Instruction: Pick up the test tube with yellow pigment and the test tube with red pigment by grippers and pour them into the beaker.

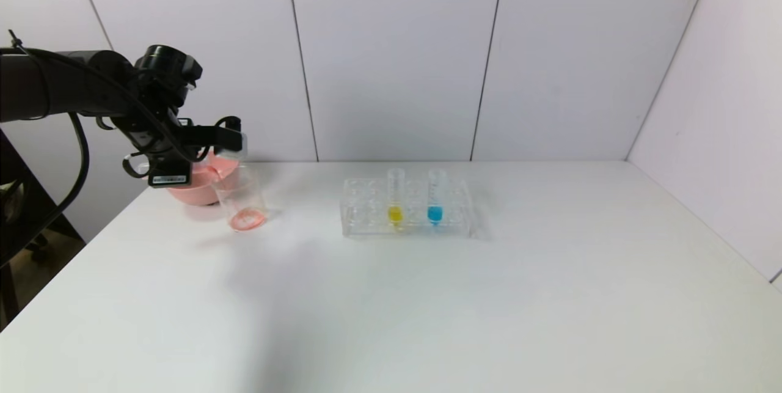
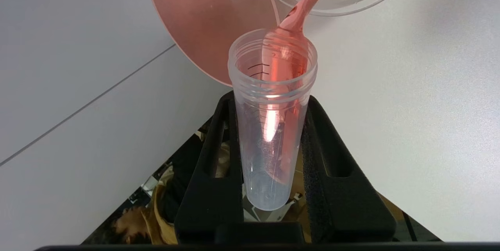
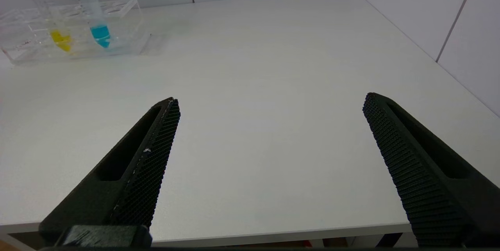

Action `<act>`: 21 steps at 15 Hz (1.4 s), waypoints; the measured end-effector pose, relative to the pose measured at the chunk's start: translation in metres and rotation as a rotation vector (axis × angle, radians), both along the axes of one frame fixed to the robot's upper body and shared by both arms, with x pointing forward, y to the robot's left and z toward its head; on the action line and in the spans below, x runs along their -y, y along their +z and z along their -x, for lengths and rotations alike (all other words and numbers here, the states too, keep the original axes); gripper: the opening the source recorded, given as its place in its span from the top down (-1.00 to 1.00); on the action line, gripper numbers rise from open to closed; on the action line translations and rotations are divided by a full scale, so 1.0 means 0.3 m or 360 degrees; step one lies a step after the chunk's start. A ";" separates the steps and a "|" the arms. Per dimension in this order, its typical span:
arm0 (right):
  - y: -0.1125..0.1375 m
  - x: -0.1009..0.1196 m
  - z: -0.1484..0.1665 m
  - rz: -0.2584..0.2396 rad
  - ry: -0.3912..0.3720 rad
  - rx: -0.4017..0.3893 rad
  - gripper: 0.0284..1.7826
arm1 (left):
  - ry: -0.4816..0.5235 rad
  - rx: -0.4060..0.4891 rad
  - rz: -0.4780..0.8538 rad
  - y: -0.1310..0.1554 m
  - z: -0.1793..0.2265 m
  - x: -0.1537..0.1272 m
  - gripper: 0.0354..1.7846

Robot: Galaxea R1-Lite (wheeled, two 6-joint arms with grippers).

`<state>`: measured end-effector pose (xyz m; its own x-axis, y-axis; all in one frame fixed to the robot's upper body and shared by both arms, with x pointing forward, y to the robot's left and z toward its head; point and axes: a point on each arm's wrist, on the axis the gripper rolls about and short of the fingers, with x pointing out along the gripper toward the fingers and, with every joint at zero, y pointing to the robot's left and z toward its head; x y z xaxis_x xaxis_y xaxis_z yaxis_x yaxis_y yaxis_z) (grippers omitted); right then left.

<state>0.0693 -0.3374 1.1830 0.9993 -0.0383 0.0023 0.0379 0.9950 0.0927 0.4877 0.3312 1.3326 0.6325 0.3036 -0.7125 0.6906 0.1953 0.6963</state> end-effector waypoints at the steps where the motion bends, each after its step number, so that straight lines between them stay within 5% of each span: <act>1: 0.000 0.000 0.000 0.0000 0.0000 0.0000 -0.92 | -0.0006 0.0004 -0.0003 -0.002 -0.007 0.007 0.53; 21: 0.000 0.000 0.000 0.0000 0.0000 0.0000 -0.92 | 0.0052 -0.0006 -0.0483 0.024 -0.036 0.107 0.53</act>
<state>0.0693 -0.3374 1.1830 0.9993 -0.0383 0.0023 0.0379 0.9950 0.0927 0.4985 0.2992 1.3396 0.6164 0.5233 -0.5884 0.6901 0.0011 0.7237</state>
